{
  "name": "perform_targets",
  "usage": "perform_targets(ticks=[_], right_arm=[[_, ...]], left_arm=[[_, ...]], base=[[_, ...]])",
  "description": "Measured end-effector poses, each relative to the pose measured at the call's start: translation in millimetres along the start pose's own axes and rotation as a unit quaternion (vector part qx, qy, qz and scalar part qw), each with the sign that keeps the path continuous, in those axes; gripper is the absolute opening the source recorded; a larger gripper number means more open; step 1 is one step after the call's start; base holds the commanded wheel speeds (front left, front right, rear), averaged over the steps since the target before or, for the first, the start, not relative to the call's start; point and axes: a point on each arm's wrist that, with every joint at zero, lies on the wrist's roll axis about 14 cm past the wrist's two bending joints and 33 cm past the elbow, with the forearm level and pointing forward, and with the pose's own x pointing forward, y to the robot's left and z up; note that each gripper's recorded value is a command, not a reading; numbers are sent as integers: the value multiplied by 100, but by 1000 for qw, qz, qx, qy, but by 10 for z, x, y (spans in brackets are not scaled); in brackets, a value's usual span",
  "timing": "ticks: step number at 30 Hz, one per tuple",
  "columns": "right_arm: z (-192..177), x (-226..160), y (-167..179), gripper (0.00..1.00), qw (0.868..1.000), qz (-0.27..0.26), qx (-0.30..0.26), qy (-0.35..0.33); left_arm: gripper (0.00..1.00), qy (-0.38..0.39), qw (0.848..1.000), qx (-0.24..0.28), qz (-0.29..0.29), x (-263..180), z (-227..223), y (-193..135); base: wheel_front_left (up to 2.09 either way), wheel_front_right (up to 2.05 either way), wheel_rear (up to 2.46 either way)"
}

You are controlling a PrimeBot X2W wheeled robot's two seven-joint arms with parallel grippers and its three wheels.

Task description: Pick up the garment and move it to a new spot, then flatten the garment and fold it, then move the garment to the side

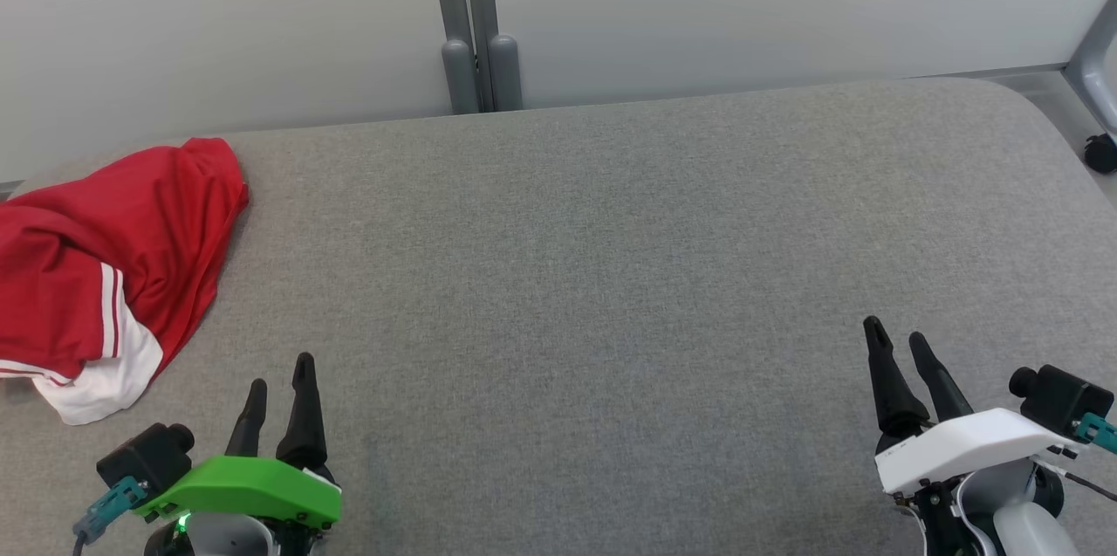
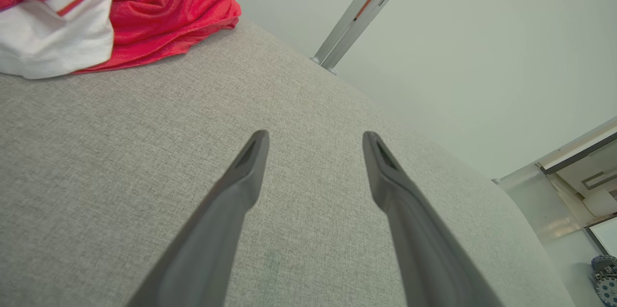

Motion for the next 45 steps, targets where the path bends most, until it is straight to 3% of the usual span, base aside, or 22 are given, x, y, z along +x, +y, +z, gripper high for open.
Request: perform_targets(ticks=[29,45], right_arm=[[151,-90,-147,100,989,-14,-144,-33],[162,-93,-153,100,981,-5,-193,-35]], left_arm=[[100,-36,987,153,-32,-29,120,-100],[100,-39,982,182,-45,-55,86,-92]], base=[[0,0,0],[0,0,0]])
